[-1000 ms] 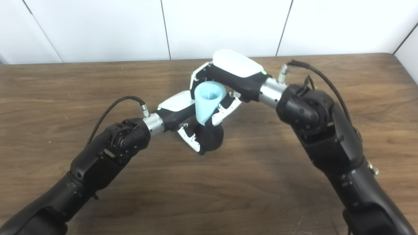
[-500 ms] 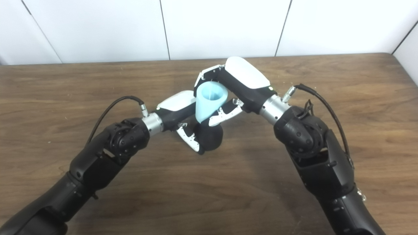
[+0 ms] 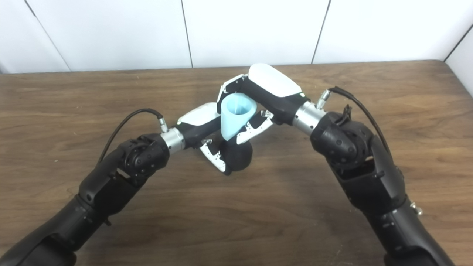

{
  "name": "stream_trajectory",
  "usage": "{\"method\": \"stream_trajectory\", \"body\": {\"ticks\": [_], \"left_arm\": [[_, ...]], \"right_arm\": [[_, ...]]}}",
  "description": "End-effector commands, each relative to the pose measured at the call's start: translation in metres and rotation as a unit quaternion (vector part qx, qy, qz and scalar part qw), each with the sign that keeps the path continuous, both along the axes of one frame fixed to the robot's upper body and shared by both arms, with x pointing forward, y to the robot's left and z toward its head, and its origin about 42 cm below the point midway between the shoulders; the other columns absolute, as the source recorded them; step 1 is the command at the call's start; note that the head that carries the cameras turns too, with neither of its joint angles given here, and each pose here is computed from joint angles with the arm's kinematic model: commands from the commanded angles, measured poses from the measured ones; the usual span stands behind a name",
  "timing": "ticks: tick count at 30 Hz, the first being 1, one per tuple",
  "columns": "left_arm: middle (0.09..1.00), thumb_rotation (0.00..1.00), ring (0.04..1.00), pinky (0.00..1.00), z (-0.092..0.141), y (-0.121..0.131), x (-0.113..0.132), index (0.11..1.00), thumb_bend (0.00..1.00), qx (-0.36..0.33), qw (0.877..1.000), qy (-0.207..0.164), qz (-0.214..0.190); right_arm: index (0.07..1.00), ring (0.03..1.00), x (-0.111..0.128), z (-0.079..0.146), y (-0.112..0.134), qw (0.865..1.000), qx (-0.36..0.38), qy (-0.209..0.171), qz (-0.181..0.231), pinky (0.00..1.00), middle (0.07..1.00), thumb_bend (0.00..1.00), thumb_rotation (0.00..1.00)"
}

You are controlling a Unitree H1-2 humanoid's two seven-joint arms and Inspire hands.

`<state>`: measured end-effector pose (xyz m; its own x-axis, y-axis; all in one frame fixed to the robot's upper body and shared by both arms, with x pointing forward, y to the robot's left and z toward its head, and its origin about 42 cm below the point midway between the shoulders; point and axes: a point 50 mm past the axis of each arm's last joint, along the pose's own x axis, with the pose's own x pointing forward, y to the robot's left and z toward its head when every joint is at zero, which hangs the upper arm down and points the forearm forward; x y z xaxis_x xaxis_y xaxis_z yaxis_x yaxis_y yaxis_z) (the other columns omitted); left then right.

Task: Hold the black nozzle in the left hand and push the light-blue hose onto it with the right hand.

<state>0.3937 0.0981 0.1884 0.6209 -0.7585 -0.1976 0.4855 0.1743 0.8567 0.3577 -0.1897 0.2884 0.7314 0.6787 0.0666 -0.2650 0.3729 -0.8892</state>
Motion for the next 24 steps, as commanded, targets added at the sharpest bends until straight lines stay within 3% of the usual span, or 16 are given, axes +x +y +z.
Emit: {"method": "stream_trajectory", "body": {"ticks": [1,8,10,12,13,15,18,20,24], "left_arm": [[0.521,0.00,0.627,1.00,-0.040,0.007,-0.013,0.467,0.52,0.067,0.995,0.072,-0.007],[0.510,0.00,0.612,1.00,-0.041,0.010,-0.013,0.473,0.52,0.066,0.995,0.074,-0.007],[0.508,0.00,0.609,1.00,-0.041,0.010,-0.012,0.474,0.52,0.065,0.995,0.075,-0.007],[0.508,0.00,0.609,1.00,-0.042,0.010,-0.012,0.474,0.52,0.065,0.995,0.076,-0.007],[0.508,0.00,0.610,1.00,-0.042,0.011,-0.011,0.474,0.52,0.065,0.995,0.076,-0.007],[0.508,0.00,0.611,1.00,-0.042,0.011,-0.011,0.474,0.52,0.066,0.995,0.076,-0.008],[0.508,0.00,0.610,1.00,-0.041,0.011,-0.011,0.474,0.52,0.066,0.995,0.075,-0.007],[0.509,0.00,0.610,1.00,-0.041,0.010,-0.011,0.473,0.52,0.066,0.995,0.075,-0.007],[0.515,0.00,0.617,1.00,-0.041,0.011,-0.012,0.470,0.52,0.066,0.995,0.075,-0.008]], "right_arm": [[0.470,0.455,-0.001,-0.006,-0.003,0.999,-0.041,0.028,0.003,0.36,0.531,0.50,0.00],[0.481,0.457,-0.001,0.004,-0.006,0.999,-0.045,0.016,-0.001,0.35,0.529,0.50,0.00],[0.611,0.470,-0.002,0.009,-0.007,0.999,-0.040,-0.003,0.002,0.34,0.564,0.49,0.00],[0.724,0.524,-0.002,0.012,-0.007,0.999,-0.036,-0.019,0.002,0.38,0.719,0.48,0.00],[0.767,0.604,-0.003,0.013,-0.007,0.999,-0.035,-0.025,0.002,0.42,0.800,0.66,0.02],[0.798,0.719,-0.005,0.021,-0.007,0.998,-0.027,-0.048,0.001,0.47,0.874,0.83,0.06],[0.819,0.793,-0.008,0.033,-0.007,0.996,-0.019,-0.092,-0.003,0.54,0.907,0.88,0.11],[0.885,0.877,-0.009,0.037,-0.007,0.993,-0.013,-0.119,-0.005,0.65,0.961,0.89,0.18],[0.931,0.912,-0.010,0.040,-0.009,0.989,-0.005,-0.146,-0.006,0.71,0.978,0.89,0.21]]}}
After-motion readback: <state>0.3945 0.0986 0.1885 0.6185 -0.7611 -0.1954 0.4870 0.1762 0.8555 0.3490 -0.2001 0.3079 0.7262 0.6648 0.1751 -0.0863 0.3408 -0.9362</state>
